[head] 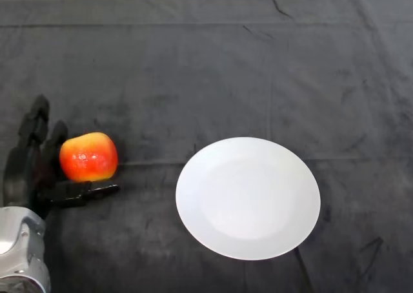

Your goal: Move the apple to the plate

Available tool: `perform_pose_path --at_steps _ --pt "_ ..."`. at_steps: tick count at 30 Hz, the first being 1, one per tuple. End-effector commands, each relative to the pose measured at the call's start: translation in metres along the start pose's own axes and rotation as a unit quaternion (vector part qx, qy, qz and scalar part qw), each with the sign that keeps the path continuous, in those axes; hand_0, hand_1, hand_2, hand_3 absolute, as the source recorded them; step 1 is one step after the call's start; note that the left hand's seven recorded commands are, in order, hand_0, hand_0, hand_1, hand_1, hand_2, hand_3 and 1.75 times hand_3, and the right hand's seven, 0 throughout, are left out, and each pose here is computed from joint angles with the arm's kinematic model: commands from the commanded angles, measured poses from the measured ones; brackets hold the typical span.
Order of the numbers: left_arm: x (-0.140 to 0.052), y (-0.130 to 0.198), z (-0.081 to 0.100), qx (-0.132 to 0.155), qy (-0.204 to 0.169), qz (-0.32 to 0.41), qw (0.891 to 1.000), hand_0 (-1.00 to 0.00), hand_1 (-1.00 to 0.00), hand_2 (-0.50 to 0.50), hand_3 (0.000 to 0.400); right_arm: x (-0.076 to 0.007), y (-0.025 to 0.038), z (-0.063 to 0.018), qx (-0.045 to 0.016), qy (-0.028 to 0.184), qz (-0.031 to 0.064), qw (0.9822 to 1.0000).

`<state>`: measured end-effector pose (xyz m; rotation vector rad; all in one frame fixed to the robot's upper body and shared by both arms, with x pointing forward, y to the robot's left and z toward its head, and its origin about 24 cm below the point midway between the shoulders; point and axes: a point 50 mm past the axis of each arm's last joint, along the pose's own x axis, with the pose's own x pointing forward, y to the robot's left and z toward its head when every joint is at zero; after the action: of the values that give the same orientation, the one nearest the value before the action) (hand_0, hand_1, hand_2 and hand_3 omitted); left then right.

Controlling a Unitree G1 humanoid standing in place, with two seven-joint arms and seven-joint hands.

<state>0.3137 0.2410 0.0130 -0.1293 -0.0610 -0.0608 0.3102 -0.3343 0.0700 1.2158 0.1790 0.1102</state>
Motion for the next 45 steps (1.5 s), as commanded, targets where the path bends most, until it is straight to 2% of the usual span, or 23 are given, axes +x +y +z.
perform_pose_path --at_steps 1,12,13,17,19,21,24,26,28,29,35,36,37,38,39,45 --pt "0.0038 -0.0061 0.0055 0.019 -0.013 -0.024 0.999 0.00 0.00 0.00 0.000 -0.0008 0.0071 0.0095 -0.0014 -0.018 0.0139 0.9997" --pt "0.0020 -0.0094 0.0003 0.046 0.012 -0.053 0.997 0.00 -0.01 0.01 0.005 -0.0008 0.0071 0.0095 -0.0015 -0.018 0.0138 0.9997" --pt "0.0021 -0.0094 0.0002 0.048 0.014 -0.055 0.997 0.00 -0.10 0.05 0.039 -0.0008 0.0070 0.0095 -0.0015 -0.018 0.0138 0.9997" --pt "0.0019 -0.0088 0.0000 0.056 0.020 -0.060 0.996 0.00 -0.76 0.38 0.306 -0.0008 0.0070 0.0095 -0.0016 -0.018 0.0137 0.9997" --pt "0.0017 -0.0083 -0.0001 0.060 0.022 -0.061 0.996 0.00 -0.91 0.46 0.365 -0.0008 0.0070 0.0095 -0.0016 -0.018 0.0137 0.9997" --pt "0.0015 -0.0078 0.0000 0.063 0.024 -0.061 0.996 0.00 -0.97 0.48 0.387 -0.0008 0.0070 0.0095 -0.0016 -0.018 0.0137 0.9997" --pt "0.0017 -0.0074 0.0004 0.066 0.025 -0.061 0.996 -0.03 -1.00 0.49 0.400 -0.0008 0.0070 0.0095 -0.0016 -0.018 0.0137 0.9997" --pt "0.0016 -0.0071 0.0005 0.068 0.025 -0.060 0.996 -0.16 -1.00 0.42 0.400 -0.0008 0.0070 0.0095 -0.0016 -0.018 0.0137 0.9997" --pt "0.0011 -0.0066 0.0004 0.070 0.026 -0.059 0.995 -0.22 -1.00 0.39 0.400 -0.0008 0.0070 0.0095 -0.0016 -0.018 0.0137 0.9997" --pt "0.0009 -0.0062 0.0003 0.071 0.026 -0.059 0.995 -0.30 -1.00 0.35 0.400 -0.0008 0.0070 0.0095 -0.0016 -0.018 0.0137 0.9997" --pt "0.0005 -0.0041 0.0010 0.074 0.026 -0.054 0.995 -0.47 -1.00 0.27 0.400 -0.0008 0.0070 0.0095 -0.0016 -0.018 0.0136 0.9997" --pt "0.0007 -0.0038 0.0013 0.075 0.026 -0.053 0.995 -0.55 -1.00 0.23 0.400 -0.0008 0.0070 0.0095 -0.0016 -0.018 0.0136 0.9997" --pt "0.0008 -0.0035 0.0016 0.075 0.025 -0.052 0.995 -0.67 -1.00 0.16 0.400 -0.0008 0.0070 0.0095 -0.0016 -0.018 0.0136 0.9997" --pt "0.0010 -0.0032 0.0020 0.076 0.025 -0.052 0.995 -0.86 -1.00 0.07 0.400 -0.0008 0.0070 0.0095 -0.0016 -0.018 0.0136 0.9997" --pt "0.0013 -0.0025 0.0029 0.077 0.024 -0.050 0.995 -1.00 -1.00 0.00 0.400 -0.0008 0.0070 0.0095 -0.0016 -0.018 0.0136 0.9997" --pt "0.0024 0.0003 0.0071 0.083 0.015 -0.042 0.996 -1.00 -1.00 0.00 0.400 -0.0008 0.0070 0.0095 -0.0016 -0.018 0.0136 0.9997"
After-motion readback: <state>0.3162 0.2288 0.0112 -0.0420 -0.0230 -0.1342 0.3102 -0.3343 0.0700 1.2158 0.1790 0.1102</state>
